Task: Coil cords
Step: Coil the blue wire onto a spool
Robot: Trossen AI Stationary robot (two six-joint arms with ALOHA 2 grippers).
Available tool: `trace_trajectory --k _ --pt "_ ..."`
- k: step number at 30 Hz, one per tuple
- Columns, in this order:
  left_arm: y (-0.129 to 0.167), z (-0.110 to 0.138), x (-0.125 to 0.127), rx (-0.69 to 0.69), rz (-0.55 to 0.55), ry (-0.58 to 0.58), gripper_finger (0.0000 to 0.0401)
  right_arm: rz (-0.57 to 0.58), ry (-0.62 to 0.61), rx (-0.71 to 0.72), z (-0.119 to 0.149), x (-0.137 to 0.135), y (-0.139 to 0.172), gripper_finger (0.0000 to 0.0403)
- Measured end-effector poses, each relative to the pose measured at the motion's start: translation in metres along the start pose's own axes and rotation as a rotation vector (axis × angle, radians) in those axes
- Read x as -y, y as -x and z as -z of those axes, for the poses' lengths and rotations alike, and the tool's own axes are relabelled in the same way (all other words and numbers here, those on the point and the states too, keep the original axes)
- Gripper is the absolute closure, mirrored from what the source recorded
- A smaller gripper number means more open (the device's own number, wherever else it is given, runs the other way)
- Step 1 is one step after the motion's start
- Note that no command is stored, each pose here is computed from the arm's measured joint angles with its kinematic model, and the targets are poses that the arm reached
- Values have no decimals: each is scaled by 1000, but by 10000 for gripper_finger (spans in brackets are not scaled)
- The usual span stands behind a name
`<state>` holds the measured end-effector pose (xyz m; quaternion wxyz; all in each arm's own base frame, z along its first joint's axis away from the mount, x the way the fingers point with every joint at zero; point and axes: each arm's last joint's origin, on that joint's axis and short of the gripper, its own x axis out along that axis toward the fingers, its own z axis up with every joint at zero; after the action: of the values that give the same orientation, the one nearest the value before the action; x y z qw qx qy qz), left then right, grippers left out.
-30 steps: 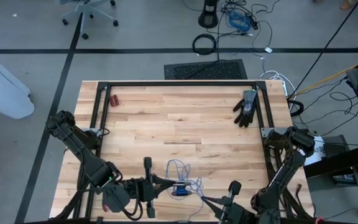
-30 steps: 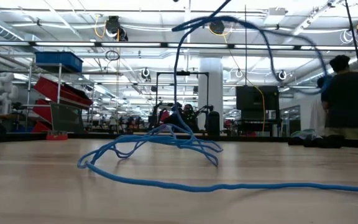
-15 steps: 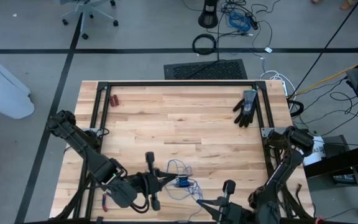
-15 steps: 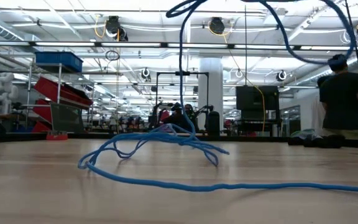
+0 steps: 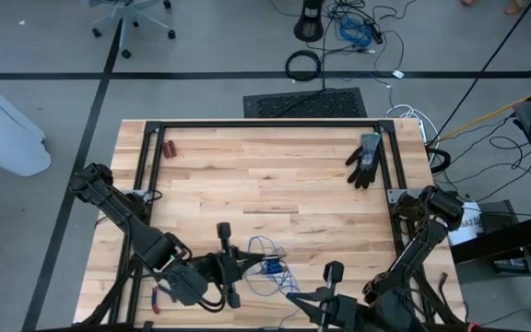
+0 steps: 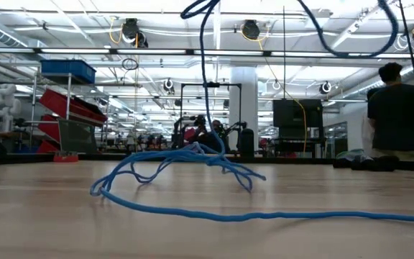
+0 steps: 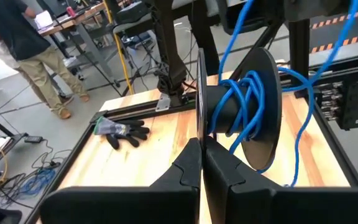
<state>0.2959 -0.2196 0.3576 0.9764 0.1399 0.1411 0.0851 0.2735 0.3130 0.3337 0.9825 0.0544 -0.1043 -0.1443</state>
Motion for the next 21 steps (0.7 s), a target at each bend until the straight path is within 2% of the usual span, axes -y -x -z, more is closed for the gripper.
trace_trajectory --k 6,13,21 --pt "-2 0 -2 -2 -7 14 395 19 -9 13 0 5 -10 403" --pt "-15 5 -3 -21 -49 11 395 -54 -56 57 1 11 -27 403" --pt "-16 1 -4 12 -77 54 395 -42 -52 20 9 14 -37 403"
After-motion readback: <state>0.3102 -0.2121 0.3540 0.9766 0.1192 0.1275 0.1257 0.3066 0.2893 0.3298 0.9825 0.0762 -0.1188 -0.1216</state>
